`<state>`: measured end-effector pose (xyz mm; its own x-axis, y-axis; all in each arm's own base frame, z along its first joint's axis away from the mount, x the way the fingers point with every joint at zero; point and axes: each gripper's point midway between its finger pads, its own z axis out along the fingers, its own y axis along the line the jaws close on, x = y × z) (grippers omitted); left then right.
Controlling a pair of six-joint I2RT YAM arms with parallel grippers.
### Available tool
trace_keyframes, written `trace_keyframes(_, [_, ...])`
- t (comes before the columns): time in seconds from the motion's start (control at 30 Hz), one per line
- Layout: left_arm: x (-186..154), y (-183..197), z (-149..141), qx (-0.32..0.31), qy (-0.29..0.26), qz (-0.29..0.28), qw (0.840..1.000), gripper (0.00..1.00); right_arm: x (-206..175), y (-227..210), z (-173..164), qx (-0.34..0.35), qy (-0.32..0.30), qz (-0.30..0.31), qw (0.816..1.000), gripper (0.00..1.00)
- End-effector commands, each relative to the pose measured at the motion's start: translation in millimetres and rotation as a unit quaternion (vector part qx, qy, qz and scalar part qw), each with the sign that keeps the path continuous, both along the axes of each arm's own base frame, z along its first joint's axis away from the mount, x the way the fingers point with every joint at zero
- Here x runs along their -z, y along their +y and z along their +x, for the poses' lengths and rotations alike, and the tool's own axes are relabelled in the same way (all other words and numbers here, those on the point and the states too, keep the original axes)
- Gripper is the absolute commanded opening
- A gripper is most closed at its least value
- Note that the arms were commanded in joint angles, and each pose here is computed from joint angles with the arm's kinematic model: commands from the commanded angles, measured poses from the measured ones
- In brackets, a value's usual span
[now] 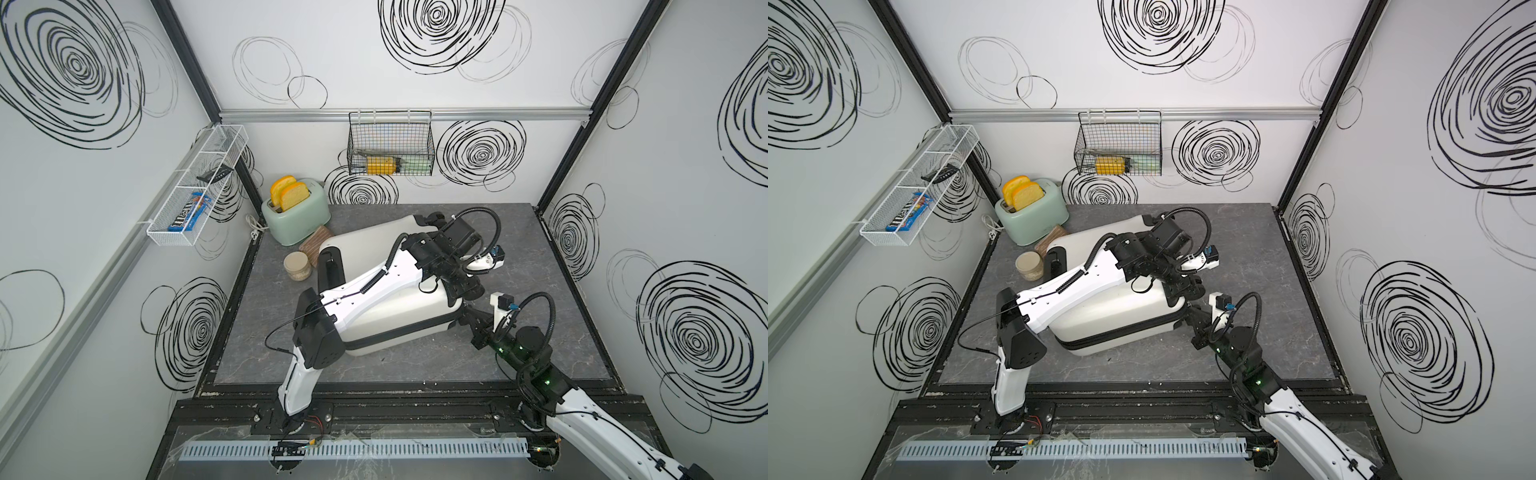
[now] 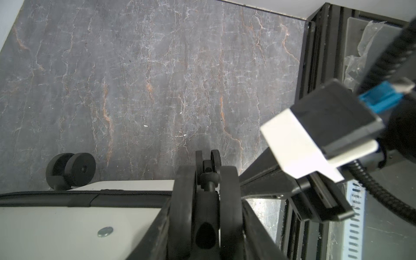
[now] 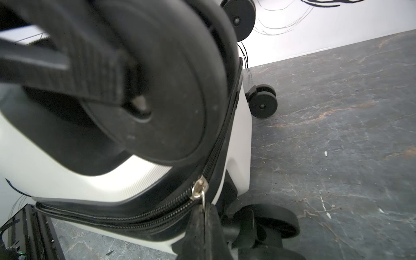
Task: Open the suitcase zippers
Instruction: Unzip the zipper on the suitcase.
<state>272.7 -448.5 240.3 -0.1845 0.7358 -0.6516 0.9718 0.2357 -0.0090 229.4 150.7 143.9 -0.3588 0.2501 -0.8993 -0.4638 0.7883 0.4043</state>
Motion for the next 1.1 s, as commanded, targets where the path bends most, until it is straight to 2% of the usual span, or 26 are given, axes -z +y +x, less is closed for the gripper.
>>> trace_keyframes(0.0, [-71, 24, -22, 0.031, -0.037, -0.059, 0.997, 0.19, -7, -23, 19, 0.062, 0.001, -0.024, 0.998, 0.00])
trace_keyframes(0.23, [-82, 33, -58, 0.084, -0.023, -0.077, 0.993, 0.19, -24, -25, 40, 0.034, 0.007, -0.018, 0.999, 0.00])
trace_keyframes(0.5, [-89, 38, -95, 0.144, -0.019, -0.094, 0.985, 0.20, -35, -4, 60, -0.040, 0.021, -0.036, 0.998, 0.00])
trace_keyframes(0.93, [-82, 45, -138, 0.219, -0.036, -0.097, 0.970, 0.21, -13, -13, 109, -0.032, 0.078, -0.051, 0.995, 0.00])
trace_keyframes(1.07, [-82, 47, -150, 0.240, -0.047, -0.104, 0.964, 0.21, 2, -16, 130, -0.032, 0.119, -0.043, 0.991, 0.00])
